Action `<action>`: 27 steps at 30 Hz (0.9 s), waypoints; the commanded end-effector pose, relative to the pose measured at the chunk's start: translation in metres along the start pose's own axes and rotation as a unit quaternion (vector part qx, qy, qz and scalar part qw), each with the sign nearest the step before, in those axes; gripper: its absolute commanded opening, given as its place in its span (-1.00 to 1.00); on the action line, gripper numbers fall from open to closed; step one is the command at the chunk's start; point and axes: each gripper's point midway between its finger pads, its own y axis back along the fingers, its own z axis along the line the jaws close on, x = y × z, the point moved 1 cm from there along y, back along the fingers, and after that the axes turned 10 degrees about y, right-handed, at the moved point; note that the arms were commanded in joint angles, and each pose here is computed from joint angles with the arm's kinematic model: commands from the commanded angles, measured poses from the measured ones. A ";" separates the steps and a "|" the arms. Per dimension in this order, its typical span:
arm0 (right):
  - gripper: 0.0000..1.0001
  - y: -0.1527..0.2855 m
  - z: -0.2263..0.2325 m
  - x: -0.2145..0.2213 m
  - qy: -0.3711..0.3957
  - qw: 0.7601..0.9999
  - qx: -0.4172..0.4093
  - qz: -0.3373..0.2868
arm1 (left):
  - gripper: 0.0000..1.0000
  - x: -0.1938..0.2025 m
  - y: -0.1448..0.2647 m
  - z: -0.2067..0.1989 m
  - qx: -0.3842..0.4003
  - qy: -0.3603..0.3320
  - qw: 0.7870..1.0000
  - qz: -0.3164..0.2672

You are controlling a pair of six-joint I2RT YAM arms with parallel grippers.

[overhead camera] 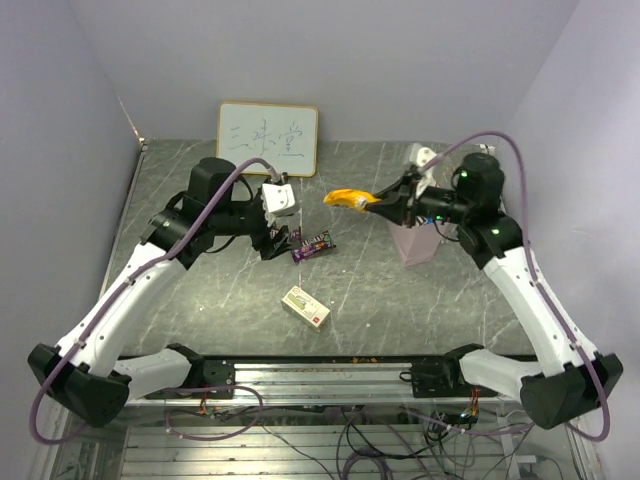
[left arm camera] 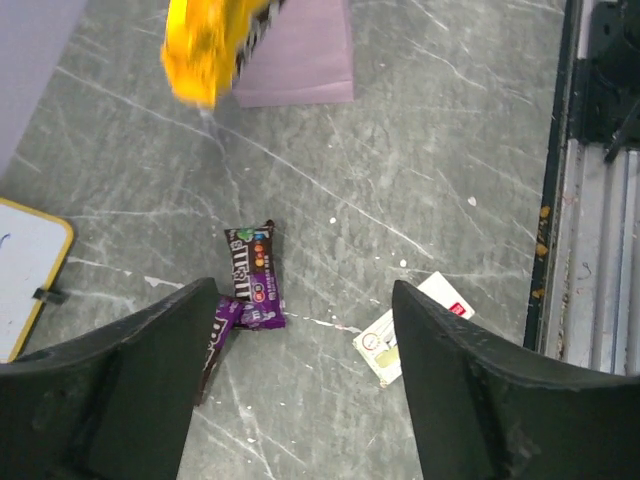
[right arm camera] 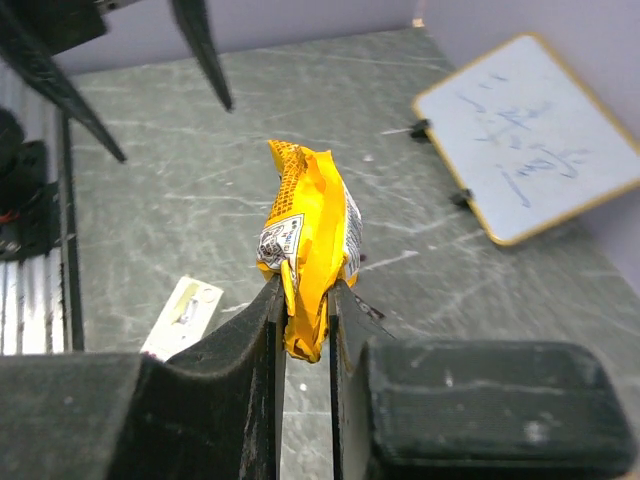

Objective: Place the snacks into the paper bag
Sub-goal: Place the snack in the paper bag.

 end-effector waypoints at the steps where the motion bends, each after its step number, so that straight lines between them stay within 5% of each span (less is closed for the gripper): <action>1: -1.00 0.039 -0.022 -0.020 -0.016 0.996 0.085 -0.005 | 0.69 -0.014 0.015 0.014 -0.059 -0.006 0.998 -0.031; 5: -1.00 0.084 -0.058 -0.020 -0.031 0.972 0.231 0.044 | 0.75 -0.016 0.024 0.025 -0.102 -0.006 0.994 -0.037; 11: -1.00 0.150 -0.095 0.009 -0.055 0.893 0.426 0.135 | 0.74 -0.016 0.028 0.030 -0.122 -0.004 0.992 -0.039; 16: -1.00 0.166 -0.099 0.040 -0.076 0.860 0.462 0.201 | 0.74 -0.015 0.028 0.028 -0.120 -0.005 0.992 -0.042; 27: -1.00 0.140 -0.110 0.089 -0.130 0.866 0.404 0.266 | 0.73 -0.012 0.028 0.025 -0.113 -0.008 0.993 -0.040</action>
